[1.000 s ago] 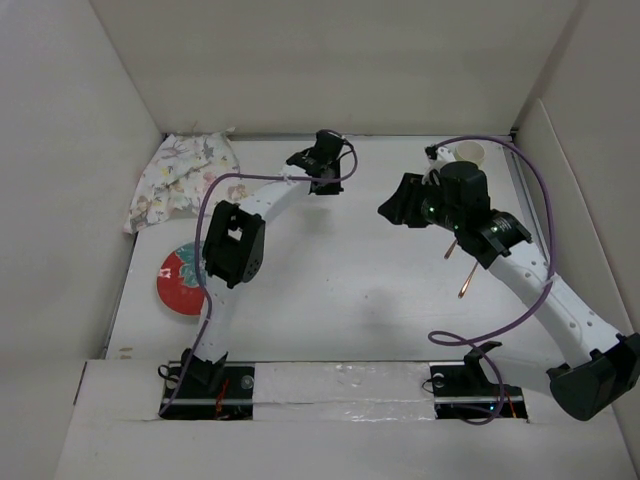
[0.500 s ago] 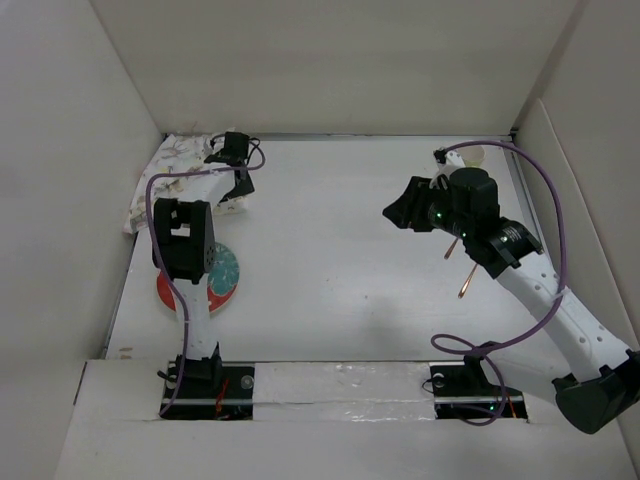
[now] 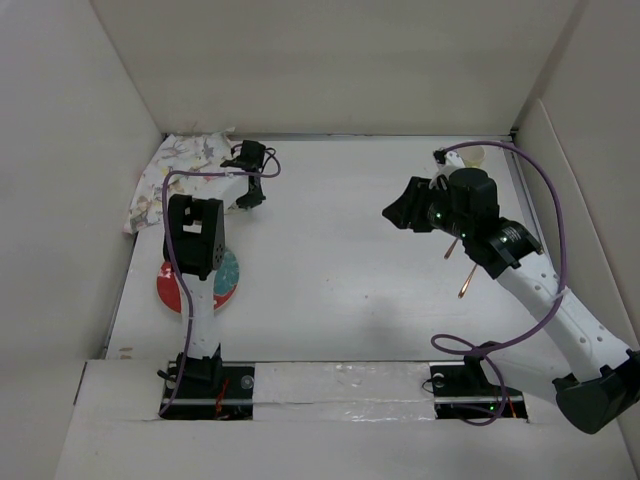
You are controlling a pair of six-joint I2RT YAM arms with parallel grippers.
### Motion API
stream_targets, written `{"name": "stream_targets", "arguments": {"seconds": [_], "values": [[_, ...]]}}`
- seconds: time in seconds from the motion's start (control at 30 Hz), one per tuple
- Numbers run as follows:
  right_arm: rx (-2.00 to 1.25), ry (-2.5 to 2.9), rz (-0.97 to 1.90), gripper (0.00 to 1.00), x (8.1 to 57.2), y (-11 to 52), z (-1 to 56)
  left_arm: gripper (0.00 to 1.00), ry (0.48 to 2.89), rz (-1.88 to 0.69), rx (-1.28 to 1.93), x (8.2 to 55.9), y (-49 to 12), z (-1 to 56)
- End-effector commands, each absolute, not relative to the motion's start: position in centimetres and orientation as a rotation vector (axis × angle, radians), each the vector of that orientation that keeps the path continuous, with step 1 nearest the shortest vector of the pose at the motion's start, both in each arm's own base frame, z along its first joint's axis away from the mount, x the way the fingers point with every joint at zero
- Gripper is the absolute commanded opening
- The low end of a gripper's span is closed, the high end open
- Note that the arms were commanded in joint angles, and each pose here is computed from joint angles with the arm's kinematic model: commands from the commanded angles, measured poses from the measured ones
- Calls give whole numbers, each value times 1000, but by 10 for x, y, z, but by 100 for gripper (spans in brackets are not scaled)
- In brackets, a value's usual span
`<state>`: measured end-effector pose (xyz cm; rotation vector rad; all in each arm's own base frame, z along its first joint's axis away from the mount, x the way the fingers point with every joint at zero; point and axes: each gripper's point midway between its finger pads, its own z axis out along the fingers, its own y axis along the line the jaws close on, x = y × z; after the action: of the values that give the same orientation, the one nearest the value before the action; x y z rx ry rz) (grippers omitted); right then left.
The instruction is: Set the dinner table for one person
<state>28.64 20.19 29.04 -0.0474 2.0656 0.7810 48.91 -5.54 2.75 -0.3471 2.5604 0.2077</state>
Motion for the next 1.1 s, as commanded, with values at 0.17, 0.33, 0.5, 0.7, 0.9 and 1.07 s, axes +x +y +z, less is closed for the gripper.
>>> {"name": "stream_targets", "arguments": {"seconds": [0.17,0.33,0.5,0.7,0.9,1.07], "values": [[-16,2029,741,51,287,190,300,0,2672,300,-348,460,-35,-5],[-19,2026,757,51,289,191,300,0,2683,251,-333,456,-42,-8],[-37,2041,779,51,290,196,298,0,2576,230,-310,470,-51,34],[-43,2045,794,51,290,199,296,0,2462,124,-341,487,-57,82],[-48,2050,803,51,290,201,293,40,2506,165,-363,486,-42,65],[-57,2044,806,51,289,203,295,44,2586,208,-323,483,-40,38]]}}
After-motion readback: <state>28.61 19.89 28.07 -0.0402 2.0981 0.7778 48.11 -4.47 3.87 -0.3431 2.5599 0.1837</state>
